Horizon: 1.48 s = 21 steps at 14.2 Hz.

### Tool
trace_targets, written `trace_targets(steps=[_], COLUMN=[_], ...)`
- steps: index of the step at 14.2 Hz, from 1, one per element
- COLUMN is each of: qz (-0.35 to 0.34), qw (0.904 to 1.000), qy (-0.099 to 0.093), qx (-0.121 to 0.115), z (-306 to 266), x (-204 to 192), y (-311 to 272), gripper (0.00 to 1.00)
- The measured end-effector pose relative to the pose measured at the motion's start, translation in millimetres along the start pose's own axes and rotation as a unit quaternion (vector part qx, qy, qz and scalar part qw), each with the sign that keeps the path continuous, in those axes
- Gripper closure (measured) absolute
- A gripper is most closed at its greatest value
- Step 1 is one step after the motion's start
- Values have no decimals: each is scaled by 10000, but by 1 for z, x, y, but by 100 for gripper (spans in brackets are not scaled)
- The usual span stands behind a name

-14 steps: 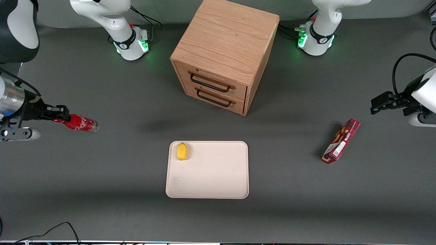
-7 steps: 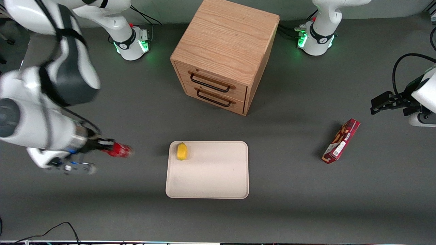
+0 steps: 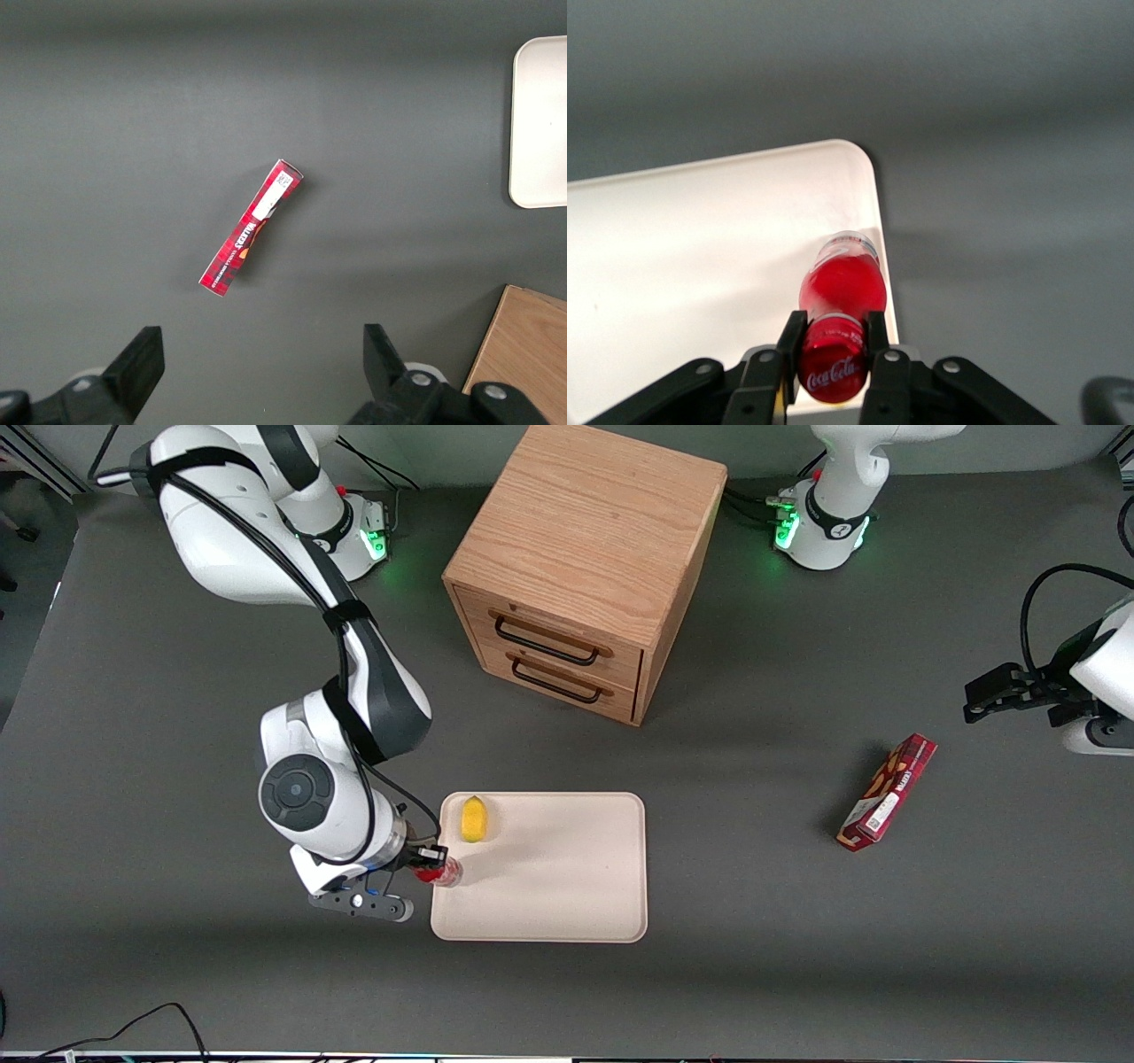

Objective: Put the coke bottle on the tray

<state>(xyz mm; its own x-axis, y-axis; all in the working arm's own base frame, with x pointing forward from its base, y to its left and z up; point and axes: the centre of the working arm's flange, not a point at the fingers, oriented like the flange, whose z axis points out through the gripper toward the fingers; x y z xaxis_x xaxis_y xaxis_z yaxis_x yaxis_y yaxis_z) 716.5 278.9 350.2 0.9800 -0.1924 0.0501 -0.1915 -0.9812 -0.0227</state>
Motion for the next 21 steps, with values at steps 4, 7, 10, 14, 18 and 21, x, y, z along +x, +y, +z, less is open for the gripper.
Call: trace_targets(steps=[4,7,10,14,18,21], qz=[81,95,54,-58,-631,-1059], qw=[9997,9997,9996,9997,9964,9932], qy=[177,197,282,105,-344,-442], qx=[123,118,21,-206,-452,-215], z=[22,24,19,-30,-141,-202], x=[4,3,5,-17,-68,-101], y=[-8,-11,-8,28,143,236], gripper=[69,63,31,0,0,0])
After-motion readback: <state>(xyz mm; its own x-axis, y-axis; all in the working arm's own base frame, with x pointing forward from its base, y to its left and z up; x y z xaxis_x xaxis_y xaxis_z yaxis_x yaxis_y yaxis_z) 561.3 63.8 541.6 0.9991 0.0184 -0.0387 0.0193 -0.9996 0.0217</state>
